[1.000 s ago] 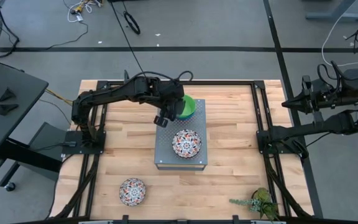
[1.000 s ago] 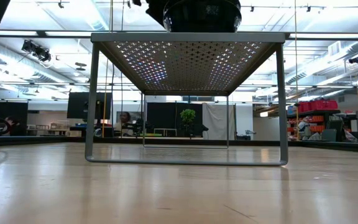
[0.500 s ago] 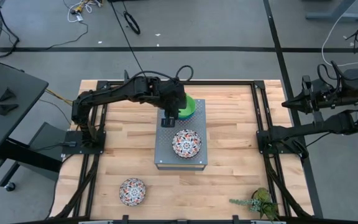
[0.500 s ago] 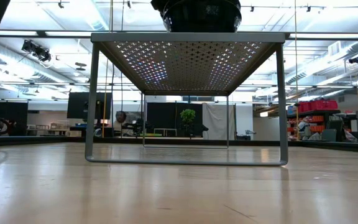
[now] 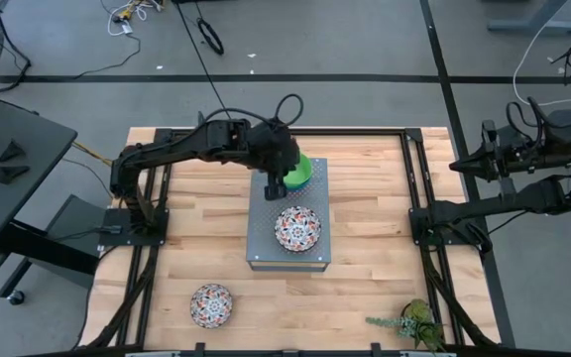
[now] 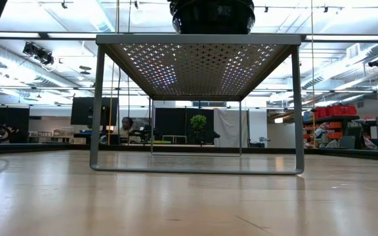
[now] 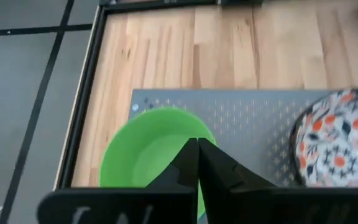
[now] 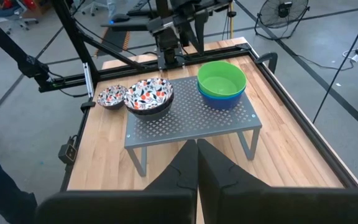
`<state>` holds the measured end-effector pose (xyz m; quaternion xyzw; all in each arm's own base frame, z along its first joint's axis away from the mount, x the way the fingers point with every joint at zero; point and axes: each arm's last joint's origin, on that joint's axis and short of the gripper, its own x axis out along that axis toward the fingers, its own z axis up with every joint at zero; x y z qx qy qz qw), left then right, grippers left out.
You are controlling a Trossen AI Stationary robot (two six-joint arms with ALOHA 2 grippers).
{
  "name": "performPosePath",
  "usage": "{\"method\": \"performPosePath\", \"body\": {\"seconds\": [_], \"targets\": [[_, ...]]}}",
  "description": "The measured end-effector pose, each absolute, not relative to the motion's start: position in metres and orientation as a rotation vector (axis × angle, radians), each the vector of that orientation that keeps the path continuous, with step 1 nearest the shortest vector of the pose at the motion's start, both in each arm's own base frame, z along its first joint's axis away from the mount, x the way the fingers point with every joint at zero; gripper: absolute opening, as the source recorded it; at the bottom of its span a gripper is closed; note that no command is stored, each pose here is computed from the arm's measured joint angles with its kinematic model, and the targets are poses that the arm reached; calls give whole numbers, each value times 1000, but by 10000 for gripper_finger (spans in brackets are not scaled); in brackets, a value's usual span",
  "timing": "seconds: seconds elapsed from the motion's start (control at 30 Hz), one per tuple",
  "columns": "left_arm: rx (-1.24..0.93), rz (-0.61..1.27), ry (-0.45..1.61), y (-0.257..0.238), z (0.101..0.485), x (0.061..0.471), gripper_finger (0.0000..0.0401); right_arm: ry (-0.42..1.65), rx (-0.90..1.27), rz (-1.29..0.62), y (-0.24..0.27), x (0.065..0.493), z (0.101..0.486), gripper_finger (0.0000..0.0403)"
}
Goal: Pick & Place Mini bowls
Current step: Stack the green bowl on top of the light blue bowl on the shelf
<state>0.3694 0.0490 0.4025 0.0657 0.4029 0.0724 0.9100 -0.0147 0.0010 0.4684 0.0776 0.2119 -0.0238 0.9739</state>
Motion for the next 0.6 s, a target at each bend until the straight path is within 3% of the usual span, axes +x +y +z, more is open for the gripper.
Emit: {"method": "performPosePath", "body": {"seconds": [0.6], "targets": [[90,166,733,40,409,377,2,428,157,-48,1,-15,468,3]]}}
